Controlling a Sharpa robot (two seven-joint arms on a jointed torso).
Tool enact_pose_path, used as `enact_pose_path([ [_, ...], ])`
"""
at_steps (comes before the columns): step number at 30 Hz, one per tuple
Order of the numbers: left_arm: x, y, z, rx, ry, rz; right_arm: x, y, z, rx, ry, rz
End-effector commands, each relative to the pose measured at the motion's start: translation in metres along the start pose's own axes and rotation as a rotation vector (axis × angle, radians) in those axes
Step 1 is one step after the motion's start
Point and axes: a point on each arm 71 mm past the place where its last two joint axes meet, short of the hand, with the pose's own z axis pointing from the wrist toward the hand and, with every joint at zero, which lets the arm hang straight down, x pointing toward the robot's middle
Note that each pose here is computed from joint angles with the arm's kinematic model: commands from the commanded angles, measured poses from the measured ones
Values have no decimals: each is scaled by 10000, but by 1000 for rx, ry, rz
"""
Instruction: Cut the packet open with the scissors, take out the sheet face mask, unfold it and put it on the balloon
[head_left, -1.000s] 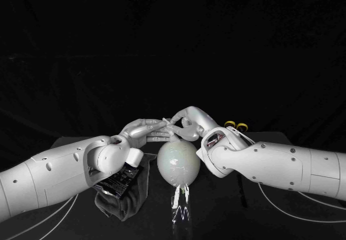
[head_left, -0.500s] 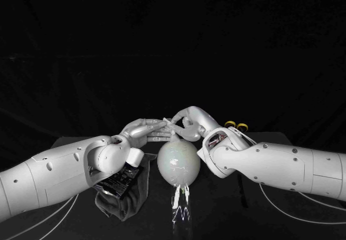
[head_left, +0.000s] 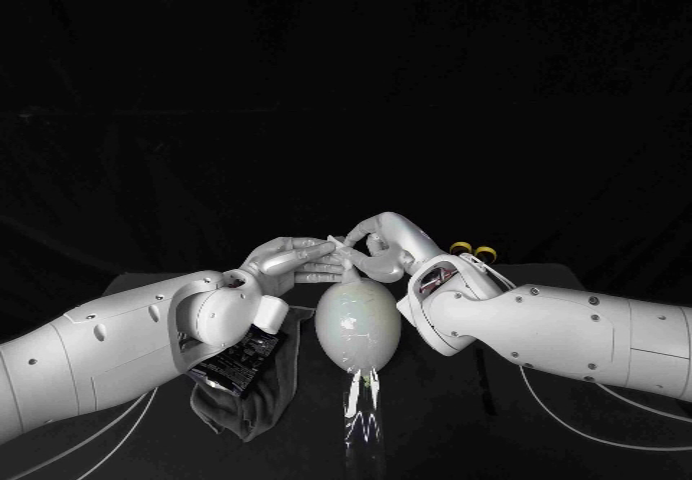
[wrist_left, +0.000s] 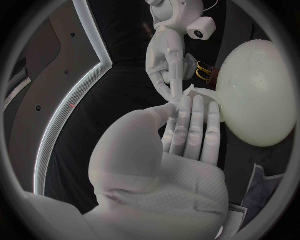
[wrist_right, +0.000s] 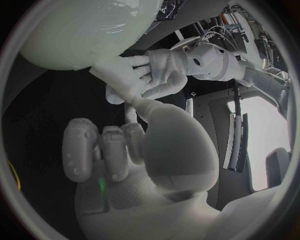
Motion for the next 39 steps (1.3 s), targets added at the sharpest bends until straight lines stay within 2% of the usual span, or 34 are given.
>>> enact_pose_path([
  [1, -7, -17, -3, 15, -4, 8, -16, -13, -2, -5, 4, 15],
  [39, -45, -21, -25, 24, -40, 32, -86, -121, -19, 32, -5, 83],
])
